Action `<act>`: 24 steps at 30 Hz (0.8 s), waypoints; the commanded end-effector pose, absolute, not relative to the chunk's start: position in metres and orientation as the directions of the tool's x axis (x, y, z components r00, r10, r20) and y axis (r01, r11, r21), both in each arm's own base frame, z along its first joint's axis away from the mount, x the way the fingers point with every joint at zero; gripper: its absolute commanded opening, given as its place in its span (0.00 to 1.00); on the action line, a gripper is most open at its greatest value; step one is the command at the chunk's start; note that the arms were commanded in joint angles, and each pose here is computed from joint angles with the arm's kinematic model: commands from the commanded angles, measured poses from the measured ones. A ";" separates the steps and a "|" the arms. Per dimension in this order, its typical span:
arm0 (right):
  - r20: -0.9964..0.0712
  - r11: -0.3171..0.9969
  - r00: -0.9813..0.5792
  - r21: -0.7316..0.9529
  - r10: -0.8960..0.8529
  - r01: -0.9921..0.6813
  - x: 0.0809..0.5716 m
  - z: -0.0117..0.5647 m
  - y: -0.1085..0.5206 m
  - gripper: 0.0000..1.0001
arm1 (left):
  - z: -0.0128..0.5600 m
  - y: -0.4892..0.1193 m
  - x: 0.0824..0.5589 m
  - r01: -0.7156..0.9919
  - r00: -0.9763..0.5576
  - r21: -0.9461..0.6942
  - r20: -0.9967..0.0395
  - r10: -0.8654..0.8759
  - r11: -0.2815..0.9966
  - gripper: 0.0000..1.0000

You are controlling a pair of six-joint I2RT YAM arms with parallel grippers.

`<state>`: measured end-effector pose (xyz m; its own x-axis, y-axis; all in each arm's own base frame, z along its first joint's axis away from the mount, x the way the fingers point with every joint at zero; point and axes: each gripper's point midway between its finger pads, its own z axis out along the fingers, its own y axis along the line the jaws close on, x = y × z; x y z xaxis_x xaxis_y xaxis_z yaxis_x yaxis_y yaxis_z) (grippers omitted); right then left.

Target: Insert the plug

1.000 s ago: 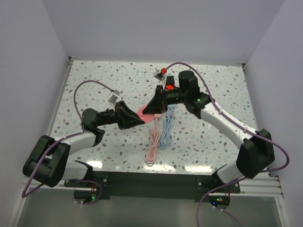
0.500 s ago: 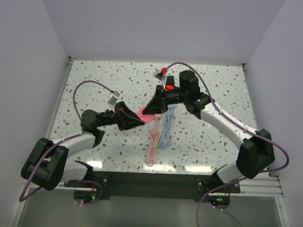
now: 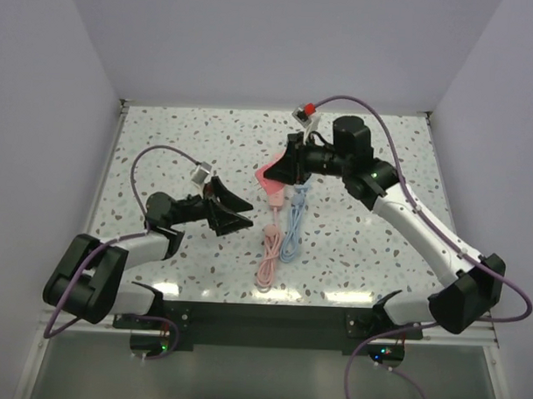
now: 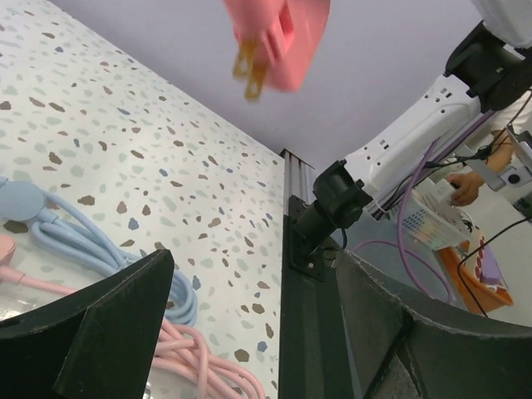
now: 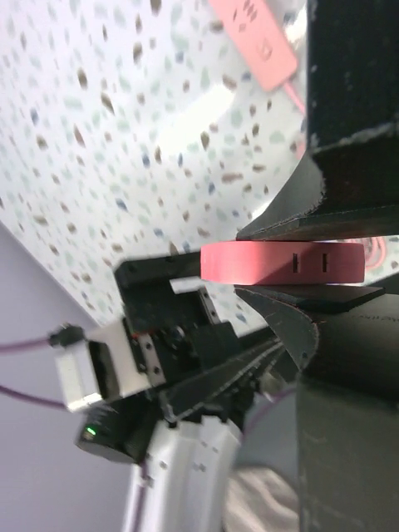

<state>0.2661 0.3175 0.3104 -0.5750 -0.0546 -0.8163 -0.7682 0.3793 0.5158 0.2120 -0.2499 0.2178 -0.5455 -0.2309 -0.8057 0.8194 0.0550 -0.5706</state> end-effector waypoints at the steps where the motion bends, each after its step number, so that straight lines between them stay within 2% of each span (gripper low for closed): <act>1: -0.868 0.647 -0.497 0.378 -0.002 -0.662 0.305 0.325 0.281 0.00 | 0.281 -0.233 0.194 0.995 -0.047 -0.079 -0.917 -0.397 0.064 0.85; 3: -0.849 0.742 -0.528 0.347 -0.011 -0.574 0.322 0.303 0.268 0.00 | 0.280 -0.230 0.209 0.987 -0.019 -0.082 -0.916 -0.402 0.140 0.85; 4: -0.844 0.770 -0.537 0.337 -0.008 -0.542 0.327 0.297 0.265 0.00 | 0.267 -0.231 0.223 0.970 -0.084 -0.162 -0.921 -0.379 0.179 0.85; 5: -0.820 0.799 -0.572 0.325 -0.028 -0.506 0.333 0.278 0.264 0.00 | 0.267 -0.229 0.230 0.961 -0.076 -0.169 -0.923 -0.377 0.221 0.85; 6: -0.820 0.847 -0.572 0.285 -0.027 -0.448 0.343 0.269 0.255 0.00 | 0.265 -0.225 0.248 0.936 -0.030 -0.158 -0.926 -0.377 0.314 0.85; 7: -0.810 0.864 -0.584 0.262 -0.045 -0.430 0.345 0.262 0.256 0.00 | 0.248 -0.223 0.261 0.902 -0.093 -0.227 -0.933 -0.347 0.368 0.85; 9: -0.790 0.903 -0.609 0.210 -0.068 -0.374 0.356 0.239 0.254 0.00 | 0.249 -0.211 0.281 0.842 -0.032 -0.206 -0.942 -0.335 0.499 0.85; 10: -0.790 0.913 -0.609 0.192 -0.074 -0.360 0.361 0.237 0.255 0.00 | 0.238 -0.207 0.288 0.809 -0.066 -0.236 -0.946 -0.316 0.538 0.86; 12: -0.755 0.931 -0.645 0.143 -0.116 -0.335 0.366 0.213 0.260 0.00 | 0.241 -0.198 0.296 0.772 -0.028 -0.216 -0.951 -0.307 0.598 0.86; 17: -0.717 0.967 -0.679 0.026 -0.159 -0.254 0.385 0.185 0.260 0.00 | 0.231 -0.193 0.305 0.731 -0.056 -0.242 -0.953 -0.297 0.638 0.87; 24: -0.668 0.978 -0.721 -0.049 -0.184 -0.204 0.409 0.149 0.266 0.00 | 0.223 -0.193 0.310 0.720 -0.070 -0.244 -0.957 -0.282 0.649 0.87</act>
<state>0.3931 0.2715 0.1345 -0.7440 -0.2082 -0.6350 -0.2664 0.9638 -0.0038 0.2979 -0.1989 0.2115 -0.1343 -0.2930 -0.9466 0.7358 0.6103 -0.2933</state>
